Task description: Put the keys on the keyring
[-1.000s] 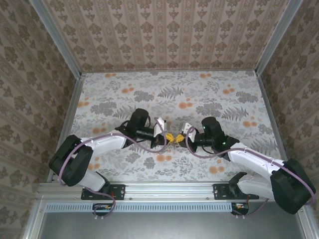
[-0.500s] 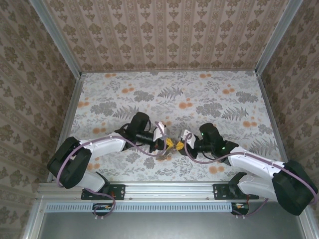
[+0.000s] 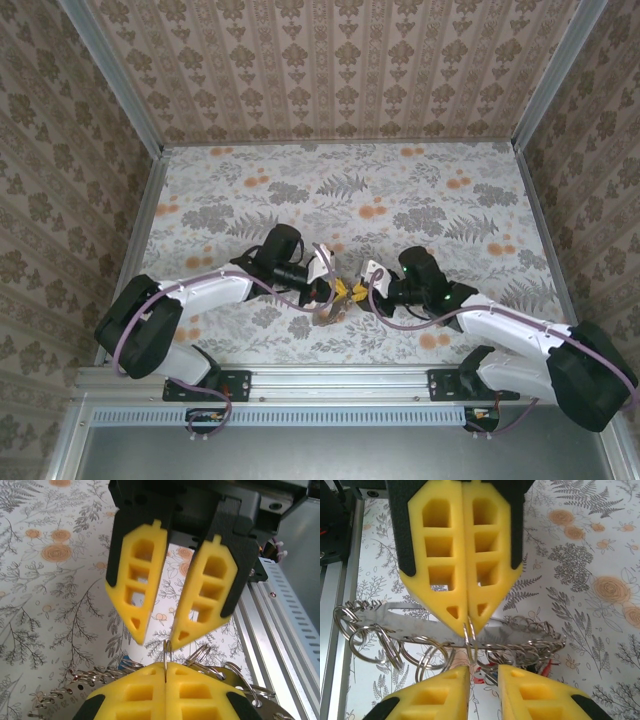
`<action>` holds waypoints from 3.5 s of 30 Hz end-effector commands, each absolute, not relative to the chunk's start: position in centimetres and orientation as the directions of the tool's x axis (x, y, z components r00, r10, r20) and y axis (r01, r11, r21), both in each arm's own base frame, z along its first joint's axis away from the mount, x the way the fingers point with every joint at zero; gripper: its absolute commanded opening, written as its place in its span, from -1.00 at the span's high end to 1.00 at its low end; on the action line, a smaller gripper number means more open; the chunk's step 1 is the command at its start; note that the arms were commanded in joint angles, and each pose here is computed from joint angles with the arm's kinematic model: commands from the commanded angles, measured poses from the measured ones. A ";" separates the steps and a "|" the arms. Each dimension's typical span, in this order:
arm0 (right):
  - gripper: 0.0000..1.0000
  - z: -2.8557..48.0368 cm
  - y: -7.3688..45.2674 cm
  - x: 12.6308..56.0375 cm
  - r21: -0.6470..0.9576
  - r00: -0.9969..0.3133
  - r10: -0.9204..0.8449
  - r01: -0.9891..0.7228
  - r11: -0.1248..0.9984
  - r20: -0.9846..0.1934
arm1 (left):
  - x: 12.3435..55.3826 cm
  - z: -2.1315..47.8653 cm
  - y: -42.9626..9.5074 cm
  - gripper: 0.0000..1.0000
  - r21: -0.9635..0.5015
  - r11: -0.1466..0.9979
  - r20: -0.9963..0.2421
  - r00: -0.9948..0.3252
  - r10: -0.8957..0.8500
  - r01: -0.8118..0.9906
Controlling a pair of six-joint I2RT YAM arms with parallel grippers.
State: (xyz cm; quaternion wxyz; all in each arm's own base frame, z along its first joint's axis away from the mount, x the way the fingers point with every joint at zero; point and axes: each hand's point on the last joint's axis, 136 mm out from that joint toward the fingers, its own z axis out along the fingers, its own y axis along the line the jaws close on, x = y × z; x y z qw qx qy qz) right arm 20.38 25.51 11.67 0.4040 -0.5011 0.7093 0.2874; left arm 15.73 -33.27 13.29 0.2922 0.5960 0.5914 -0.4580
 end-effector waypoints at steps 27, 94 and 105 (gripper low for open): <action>0.73 14.1 26.2 21.1 -0.084 -0.078 -0.484 -0.949 0.304 -0.872 | 16.0 14.8 -33.9 1.00 -0.174 -0.163 -0.905 -0.092 0.416 0.971; 1.00 15.0 27.0 22.0 -0.066 -0.064 -0.381 -0.945 0.319 -0.922 | 16.9 13.5 -33.2 0.65 -0.187 -0.129 -0.906 -0.120 0.405 0.974; 0.93 14.5 26.5 22.6 -0.078 -0.081 -0.408 -0.930 0.359 -0.909 | 17.0 13.6 -33.0 1.00 -0.162 -0.120 -0.908 -0.100 0.406 0.980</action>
